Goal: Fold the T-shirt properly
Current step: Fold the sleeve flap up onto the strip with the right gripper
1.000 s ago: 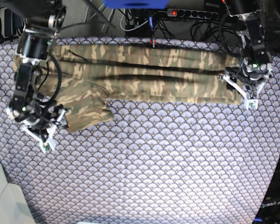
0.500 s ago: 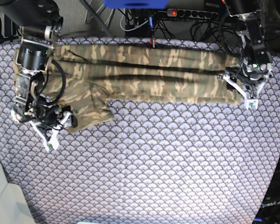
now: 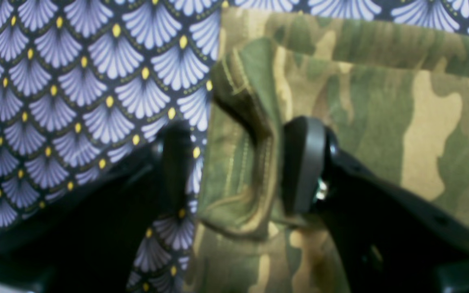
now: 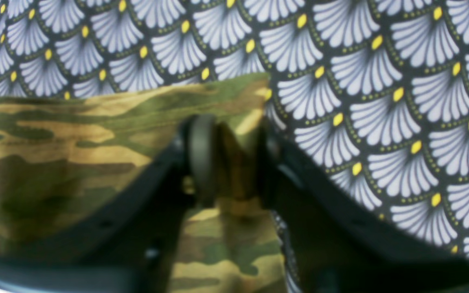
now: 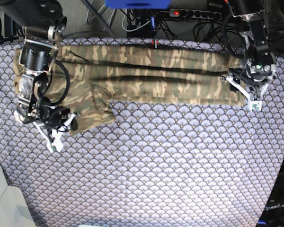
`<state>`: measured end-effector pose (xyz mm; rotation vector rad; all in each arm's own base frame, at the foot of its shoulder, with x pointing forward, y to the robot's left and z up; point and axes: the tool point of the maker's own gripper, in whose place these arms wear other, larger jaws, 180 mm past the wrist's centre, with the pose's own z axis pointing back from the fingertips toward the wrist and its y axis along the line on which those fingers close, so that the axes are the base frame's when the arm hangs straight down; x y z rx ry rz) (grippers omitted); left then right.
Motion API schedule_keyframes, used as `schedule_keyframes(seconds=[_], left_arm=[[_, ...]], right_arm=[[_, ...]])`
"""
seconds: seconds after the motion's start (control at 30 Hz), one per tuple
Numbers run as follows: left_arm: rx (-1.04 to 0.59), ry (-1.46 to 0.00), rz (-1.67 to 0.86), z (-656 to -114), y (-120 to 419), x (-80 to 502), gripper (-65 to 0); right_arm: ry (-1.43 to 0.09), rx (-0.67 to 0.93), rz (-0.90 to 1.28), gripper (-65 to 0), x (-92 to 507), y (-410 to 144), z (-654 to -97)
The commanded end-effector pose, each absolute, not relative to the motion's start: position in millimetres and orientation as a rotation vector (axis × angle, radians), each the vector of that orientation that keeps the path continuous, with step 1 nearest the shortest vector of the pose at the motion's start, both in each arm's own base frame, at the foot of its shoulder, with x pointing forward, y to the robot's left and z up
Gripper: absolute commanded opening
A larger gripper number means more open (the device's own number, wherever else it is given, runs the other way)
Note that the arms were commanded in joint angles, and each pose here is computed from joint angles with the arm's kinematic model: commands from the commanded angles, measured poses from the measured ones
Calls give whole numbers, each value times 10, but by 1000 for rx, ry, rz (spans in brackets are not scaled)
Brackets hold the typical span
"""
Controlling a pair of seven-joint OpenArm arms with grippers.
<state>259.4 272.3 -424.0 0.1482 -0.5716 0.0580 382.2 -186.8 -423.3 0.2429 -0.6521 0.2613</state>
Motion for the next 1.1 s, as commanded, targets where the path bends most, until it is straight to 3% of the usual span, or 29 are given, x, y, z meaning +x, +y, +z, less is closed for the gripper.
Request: schedule_keyframes(seconds=[0.0, 0.13, 0.63, 1.07], left_arm=[[149, -558, 50, -4231, 2722, 2589, -293], [148, -555, 51, -4240, 2722, 2583, -293], [148, -547, 52, -4267, 2727, 2569, -293], [160, -552, 43, -4247, 2766, 2580, -293]], right_arm=[[-661, 235, 268, -574, 3879, -1887, -4163], [-661, 228, 270, -650, 3884, -1914, -4153], [-764, 7, 409, -650, 3438, -2035, -3509], [-812, 161, 517, -650, 2550, -1772, -3281]])
